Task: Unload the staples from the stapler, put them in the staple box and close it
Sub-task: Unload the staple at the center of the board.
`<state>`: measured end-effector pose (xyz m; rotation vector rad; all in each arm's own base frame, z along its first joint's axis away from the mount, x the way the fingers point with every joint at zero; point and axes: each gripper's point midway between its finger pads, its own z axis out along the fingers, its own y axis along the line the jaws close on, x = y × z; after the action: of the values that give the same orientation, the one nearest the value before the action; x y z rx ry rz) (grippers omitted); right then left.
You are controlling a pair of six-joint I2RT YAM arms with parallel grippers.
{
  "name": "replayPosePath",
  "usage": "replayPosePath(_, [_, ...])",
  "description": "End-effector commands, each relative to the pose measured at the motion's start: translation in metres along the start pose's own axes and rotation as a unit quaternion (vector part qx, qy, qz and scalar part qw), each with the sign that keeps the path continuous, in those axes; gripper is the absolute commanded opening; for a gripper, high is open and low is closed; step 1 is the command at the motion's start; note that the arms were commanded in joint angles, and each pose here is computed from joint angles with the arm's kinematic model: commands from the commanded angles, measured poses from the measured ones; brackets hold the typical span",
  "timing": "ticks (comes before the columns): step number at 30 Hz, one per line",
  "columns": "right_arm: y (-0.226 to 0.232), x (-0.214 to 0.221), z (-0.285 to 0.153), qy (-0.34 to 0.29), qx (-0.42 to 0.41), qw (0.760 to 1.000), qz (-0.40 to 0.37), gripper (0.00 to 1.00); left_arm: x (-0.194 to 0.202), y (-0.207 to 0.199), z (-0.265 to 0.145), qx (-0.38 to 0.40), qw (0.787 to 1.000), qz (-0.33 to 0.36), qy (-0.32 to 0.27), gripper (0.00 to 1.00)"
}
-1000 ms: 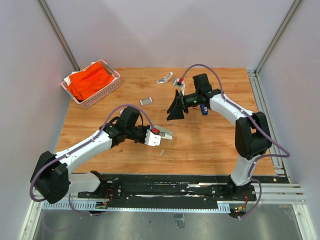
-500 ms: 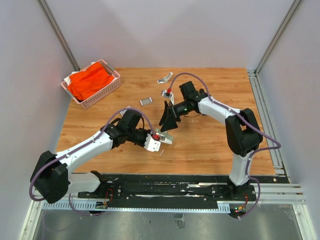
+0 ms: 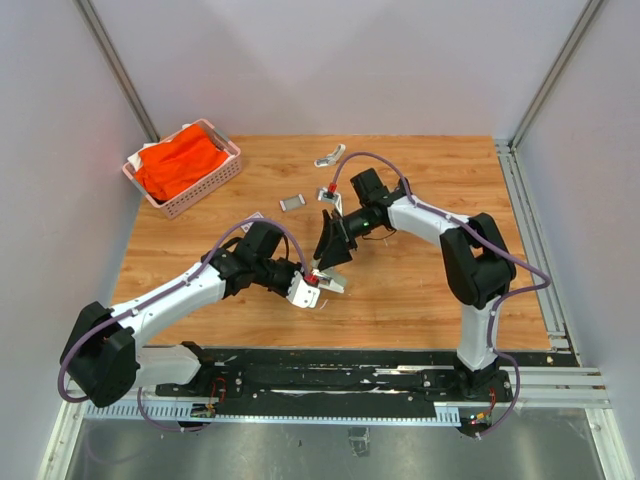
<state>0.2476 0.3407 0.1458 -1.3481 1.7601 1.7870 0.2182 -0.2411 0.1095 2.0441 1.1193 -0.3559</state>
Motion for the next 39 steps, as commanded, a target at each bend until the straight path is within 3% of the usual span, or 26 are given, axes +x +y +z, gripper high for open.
replayPosePath(1, [0.013,-0.003,0.011,0.001,-0.041,0.999,-0.009,0.64,-0.012,0.003,-0.001,-0.005,1.0,0.021,-0.023,0.0])
replayPosePath(13, [0.004,0.016,0.025,0.026,-0.044,0.999,0.015,0.6,-0.014,0.003,-0.002,-0.007,0.999,0.022,-0.025,0.0])
replayPosePath(17, [0.006,0.011,0.024,0.021,-0.052,0.998,0.017,0.5,-0.012,0.001,-0.001,-0.005,0.999,0.022,-0.022,0.0])
replayPosePath(21, [0.009,-0.002,0.017,0.01,-0.054,0.998,0.018,0.47,-0.009,-0.005,0.001,-0.002,1.0,0.023,-0.02,0.0])
replayPosePath(26, [0.007,-0.011,0.004,-0.005,-0.048,0.999,0.022,0.28,-0.004,-0.008,0.002,-0.001,1.0,0.023,-0.013,0.0])
replayPosePath(31, [0.012,-0.021,-0.006,-0.016,-0.042,0.999,0.01,0.16,-0.001,-0.002,0.003,-0.017,1.0,0.008,-0.007,0.0])
replayPosePath(39, [0.034,-0.062,-0.051,-0.053,0.004,0.997,-0.056,0.09,0.014,0.012,0.007,-0.086,0.996,-0.034,0.014,0.0])
